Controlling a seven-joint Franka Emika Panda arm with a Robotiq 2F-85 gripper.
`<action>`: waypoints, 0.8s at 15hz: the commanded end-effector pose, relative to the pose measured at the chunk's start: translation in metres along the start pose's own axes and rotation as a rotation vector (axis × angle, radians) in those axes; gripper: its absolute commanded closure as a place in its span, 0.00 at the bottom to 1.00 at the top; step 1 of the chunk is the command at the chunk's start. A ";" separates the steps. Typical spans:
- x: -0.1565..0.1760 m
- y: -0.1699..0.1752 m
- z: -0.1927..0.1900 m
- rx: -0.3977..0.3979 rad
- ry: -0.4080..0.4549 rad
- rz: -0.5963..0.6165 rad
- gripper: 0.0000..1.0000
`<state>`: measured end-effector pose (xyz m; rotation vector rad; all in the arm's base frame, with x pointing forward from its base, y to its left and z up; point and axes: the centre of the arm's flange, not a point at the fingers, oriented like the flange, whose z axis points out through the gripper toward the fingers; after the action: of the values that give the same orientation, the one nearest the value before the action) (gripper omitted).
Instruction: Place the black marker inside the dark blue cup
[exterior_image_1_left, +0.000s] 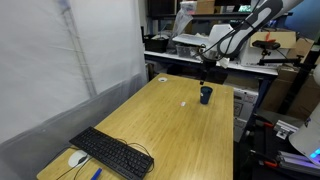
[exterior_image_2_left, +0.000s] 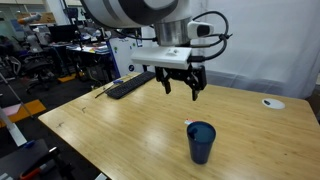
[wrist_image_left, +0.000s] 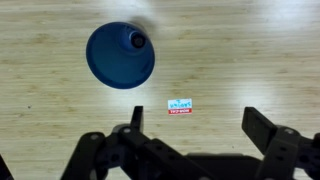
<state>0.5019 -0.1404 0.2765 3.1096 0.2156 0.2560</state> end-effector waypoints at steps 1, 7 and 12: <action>0.011 0.008 -0.021 -0.001 -0.056 0.016 0.00; 0.018 0.014 -0.028 0.003 -0.086 0.023 0.00; 0.018 0.018 -0.026 -0.012 -0.112 0.027 0.00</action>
<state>0.5168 -0.1537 0.2970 3.1009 0.1528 0.1168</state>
